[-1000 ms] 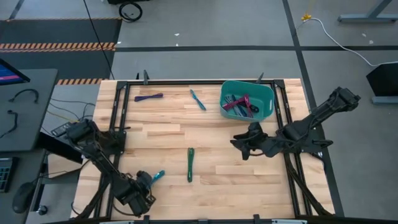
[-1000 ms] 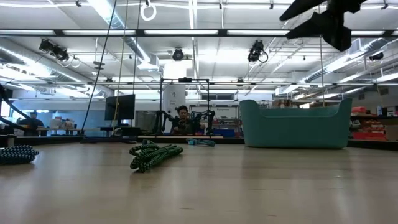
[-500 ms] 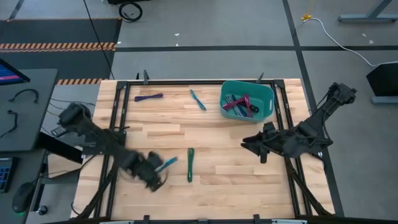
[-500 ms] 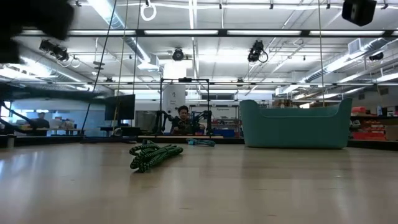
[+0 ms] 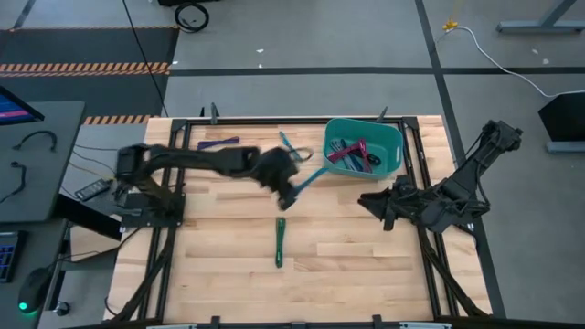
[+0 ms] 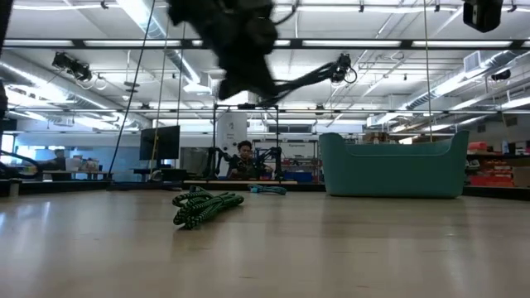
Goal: Pick and place USB-C Cables
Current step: Put the bottom blue charger cable into the light blue bin
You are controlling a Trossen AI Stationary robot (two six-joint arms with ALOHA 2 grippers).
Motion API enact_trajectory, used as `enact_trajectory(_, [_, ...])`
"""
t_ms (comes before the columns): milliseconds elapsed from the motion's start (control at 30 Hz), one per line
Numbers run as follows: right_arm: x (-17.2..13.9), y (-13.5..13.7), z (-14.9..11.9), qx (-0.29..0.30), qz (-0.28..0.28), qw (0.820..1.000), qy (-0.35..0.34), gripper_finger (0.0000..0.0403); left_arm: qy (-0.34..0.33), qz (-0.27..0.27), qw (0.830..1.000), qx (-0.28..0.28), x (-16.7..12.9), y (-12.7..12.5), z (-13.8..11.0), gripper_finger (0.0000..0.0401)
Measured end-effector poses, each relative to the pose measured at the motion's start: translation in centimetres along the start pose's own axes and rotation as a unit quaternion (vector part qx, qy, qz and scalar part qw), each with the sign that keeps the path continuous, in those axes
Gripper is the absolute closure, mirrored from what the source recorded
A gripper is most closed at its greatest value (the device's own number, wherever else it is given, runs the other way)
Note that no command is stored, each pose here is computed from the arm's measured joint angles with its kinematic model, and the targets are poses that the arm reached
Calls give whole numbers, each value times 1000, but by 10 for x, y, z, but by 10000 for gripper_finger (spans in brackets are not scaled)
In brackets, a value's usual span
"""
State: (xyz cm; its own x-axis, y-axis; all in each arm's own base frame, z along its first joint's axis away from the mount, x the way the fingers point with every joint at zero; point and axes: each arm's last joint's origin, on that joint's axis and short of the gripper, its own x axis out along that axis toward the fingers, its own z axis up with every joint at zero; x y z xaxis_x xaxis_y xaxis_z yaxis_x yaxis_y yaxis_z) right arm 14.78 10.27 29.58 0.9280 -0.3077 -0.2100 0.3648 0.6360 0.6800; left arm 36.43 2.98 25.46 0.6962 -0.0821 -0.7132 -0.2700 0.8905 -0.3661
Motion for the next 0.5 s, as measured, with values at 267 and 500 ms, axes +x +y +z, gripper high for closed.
enact_trajectory(267, [-10, -6, 22, 32, -27, 995, -96, 246, -104, -49, 993, 4, 45, 25, 99, 364])
enact_trajectory(500, [-19, -10, 38, 56, -46, 985, -158, 248, -163, -48, 981, -96, 93, 55, 143, 364])
